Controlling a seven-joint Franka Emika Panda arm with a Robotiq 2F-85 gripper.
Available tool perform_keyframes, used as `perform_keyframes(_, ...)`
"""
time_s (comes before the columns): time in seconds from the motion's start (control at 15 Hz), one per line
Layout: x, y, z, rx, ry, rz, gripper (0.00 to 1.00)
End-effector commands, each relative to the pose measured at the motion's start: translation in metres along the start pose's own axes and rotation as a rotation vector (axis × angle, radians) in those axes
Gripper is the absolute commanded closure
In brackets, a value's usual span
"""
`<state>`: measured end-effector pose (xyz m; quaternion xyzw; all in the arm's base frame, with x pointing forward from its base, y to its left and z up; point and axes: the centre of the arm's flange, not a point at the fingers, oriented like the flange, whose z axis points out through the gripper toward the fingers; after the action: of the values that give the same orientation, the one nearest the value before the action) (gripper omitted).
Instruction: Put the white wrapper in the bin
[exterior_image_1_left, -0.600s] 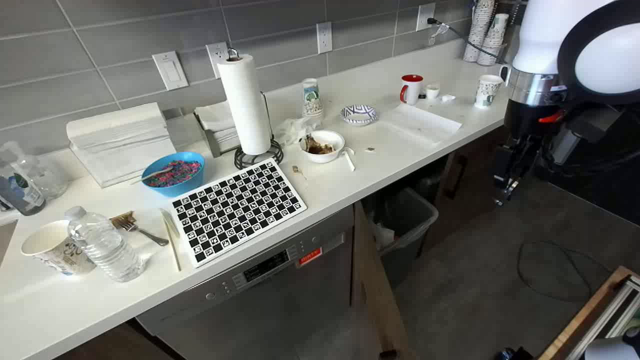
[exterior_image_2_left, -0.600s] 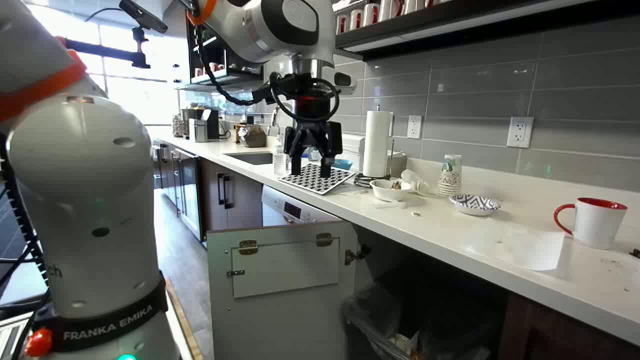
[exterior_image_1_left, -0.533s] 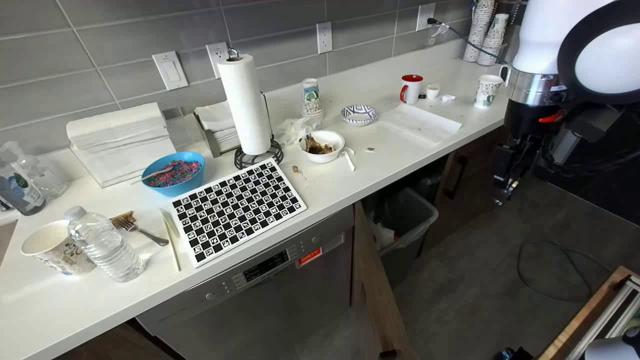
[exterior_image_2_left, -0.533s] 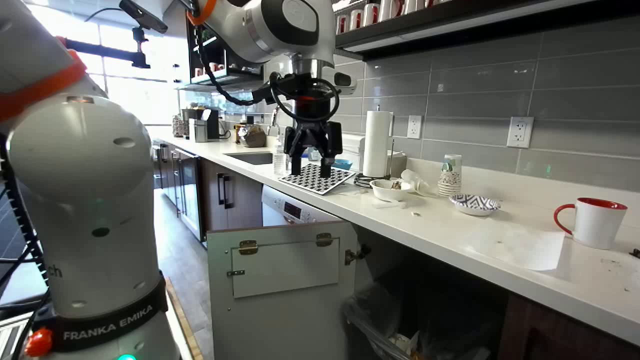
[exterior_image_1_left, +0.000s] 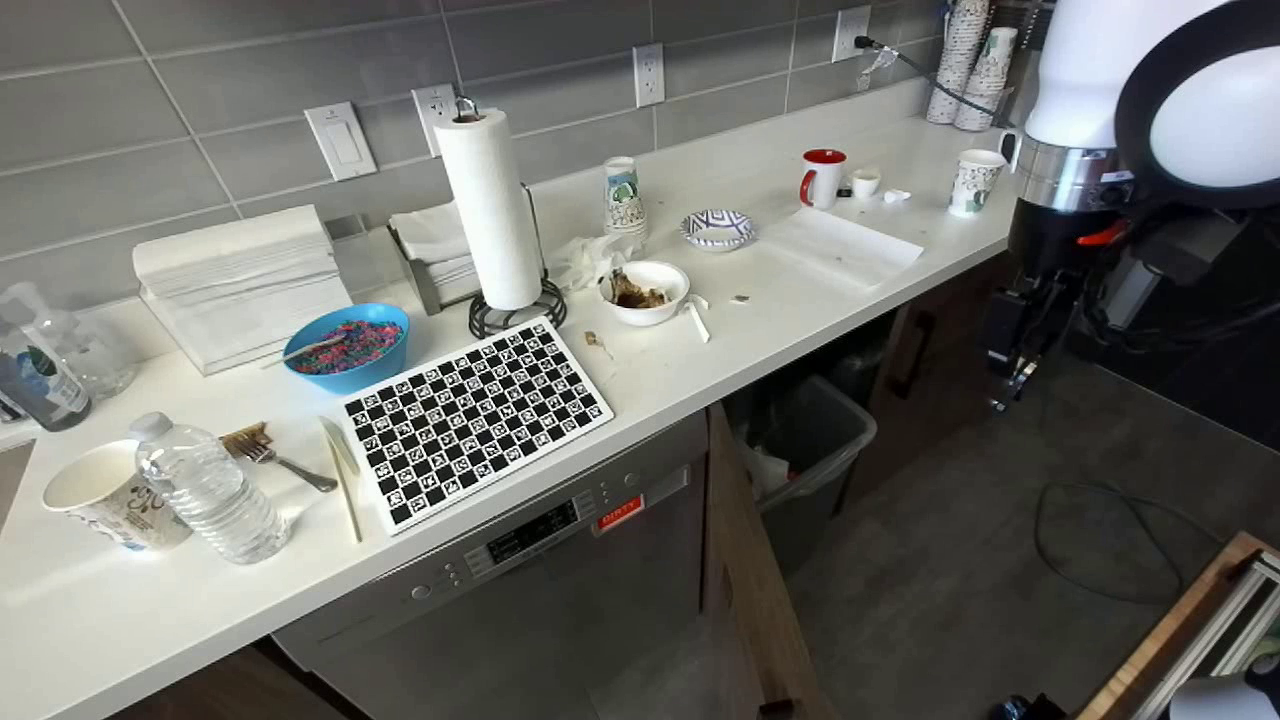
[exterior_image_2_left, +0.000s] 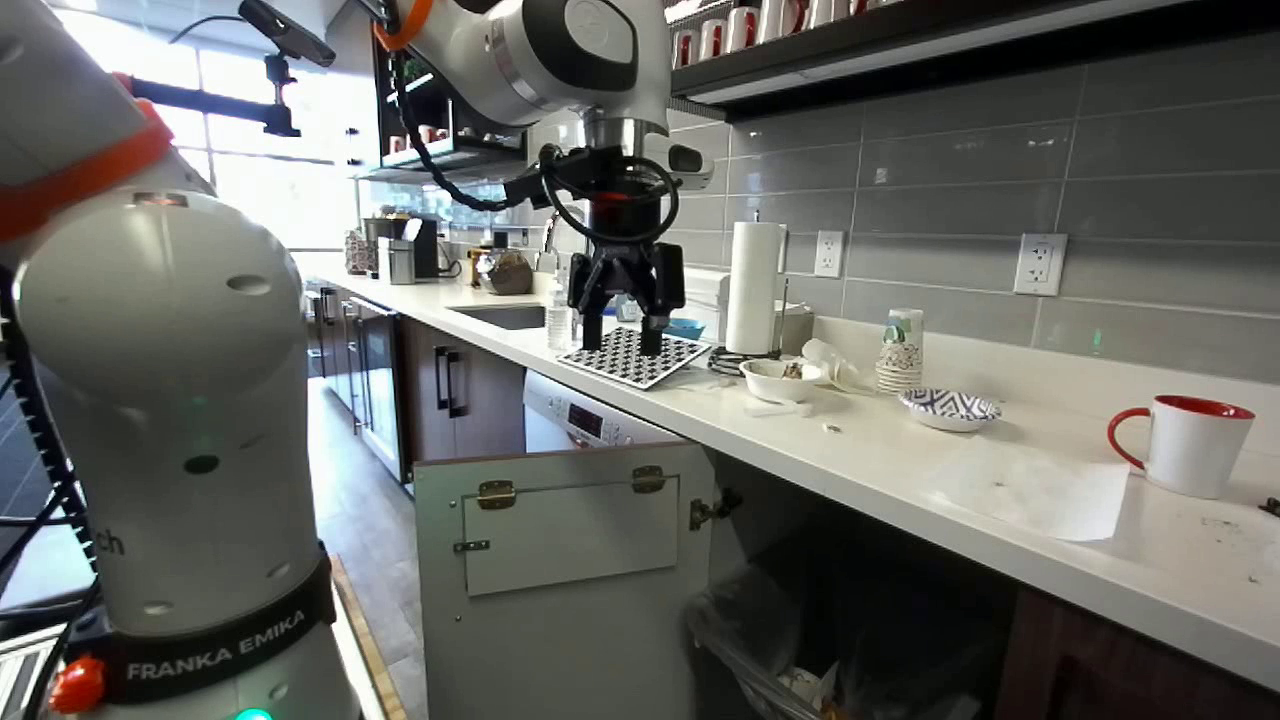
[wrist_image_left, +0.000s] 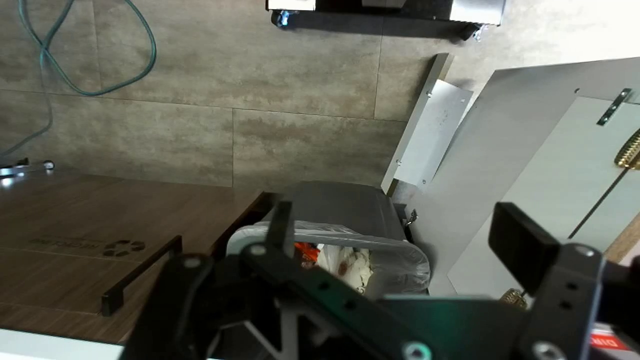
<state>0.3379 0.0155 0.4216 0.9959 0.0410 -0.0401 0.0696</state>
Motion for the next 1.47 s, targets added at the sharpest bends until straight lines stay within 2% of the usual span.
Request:
perform_keyframes(0.0, 0.028, -0.001, 0.006, 0.033, 0.088, 0.007, 0.0)
perform_keyframes(0.2, 0.066, -0.006, 0.01, 0.049, 0.252, 0.02, 0.0)
perform_keyframes(0.47, 0.111, -0.013, 0.027, 0.084, 0.364, 0.002, 0.0)
perform_keyframes(0.8, 0.167, -0.029, 0.042, 0.135, 0.417, -0.011, 0.0)
perform_keyframes(1.07, 0.211, -0.053, 0.06, 0.196, 0.416, -0.025, 0.0)
perform_keyframes(1.4, 0.255, -0.078, 0.086, 0.228, 0.435, -0.044, 0.0)
